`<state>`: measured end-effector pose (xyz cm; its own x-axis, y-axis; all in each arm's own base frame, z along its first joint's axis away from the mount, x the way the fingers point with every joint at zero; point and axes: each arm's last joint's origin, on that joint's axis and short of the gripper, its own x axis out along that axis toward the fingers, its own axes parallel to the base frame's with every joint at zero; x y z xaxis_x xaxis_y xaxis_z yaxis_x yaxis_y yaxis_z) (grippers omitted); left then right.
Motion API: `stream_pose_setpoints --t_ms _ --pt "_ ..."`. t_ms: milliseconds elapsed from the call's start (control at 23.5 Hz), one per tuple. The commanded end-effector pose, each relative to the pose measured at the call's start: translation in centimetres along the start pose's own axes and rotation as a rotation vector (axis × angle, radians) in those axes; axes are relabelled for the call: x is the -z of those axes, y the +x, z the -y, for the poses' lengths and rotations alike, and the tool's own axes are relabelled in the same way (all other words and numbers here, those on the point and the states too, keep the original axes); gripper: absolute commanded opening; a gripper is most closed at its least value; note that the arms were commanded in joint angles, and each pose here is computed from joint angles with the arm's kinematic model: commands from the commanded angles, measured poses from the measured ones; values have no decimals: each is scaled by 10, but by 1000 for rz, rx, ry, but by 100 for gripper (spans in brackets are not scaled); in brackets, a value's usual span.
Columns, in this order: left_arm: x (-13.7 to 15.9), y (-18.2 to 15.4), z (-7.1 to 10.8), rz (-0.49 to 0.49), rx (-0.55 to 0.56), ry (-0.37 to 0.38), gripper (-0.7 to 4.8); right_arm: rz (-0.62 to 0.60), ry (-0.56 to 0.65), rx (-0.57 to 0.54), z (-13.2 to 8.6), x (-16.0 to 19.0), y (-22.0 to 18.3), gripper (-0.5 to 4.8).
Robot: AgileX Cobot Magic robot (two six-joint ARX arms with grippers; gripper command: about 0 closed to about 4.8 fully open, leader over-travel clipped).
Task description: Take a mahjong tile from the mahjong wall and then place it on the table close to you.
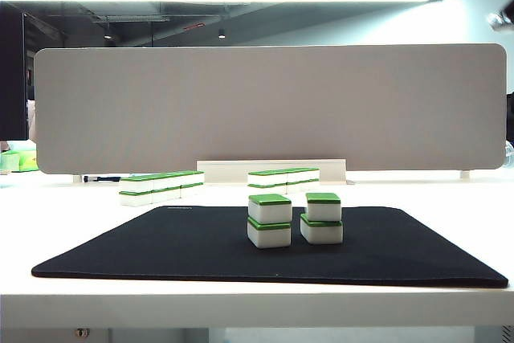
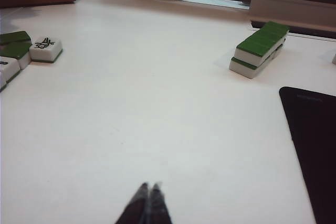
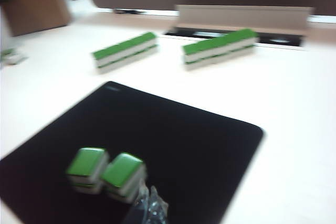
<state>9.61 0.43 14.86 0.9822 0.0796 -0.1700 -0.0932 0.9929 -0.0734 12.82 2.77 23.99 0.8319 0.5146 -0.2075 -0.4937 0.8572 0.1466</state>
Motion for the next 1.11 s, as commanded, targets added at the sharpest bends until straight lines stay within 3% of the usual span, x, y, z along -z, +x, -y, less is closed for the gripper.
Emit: stream_pose_setpoints --t_ms 43,640,1109 --pt "1 0 0 -13 10 -2 -4 40 -13 105 3 11 -6 -1" --pt "1 0 0 -13 10 -2 -4 240 -38 433 16 72 -17 -1" --pt "1 0 0 -13 10 -2 -4 216 -28 513 20 82 -20 -1"
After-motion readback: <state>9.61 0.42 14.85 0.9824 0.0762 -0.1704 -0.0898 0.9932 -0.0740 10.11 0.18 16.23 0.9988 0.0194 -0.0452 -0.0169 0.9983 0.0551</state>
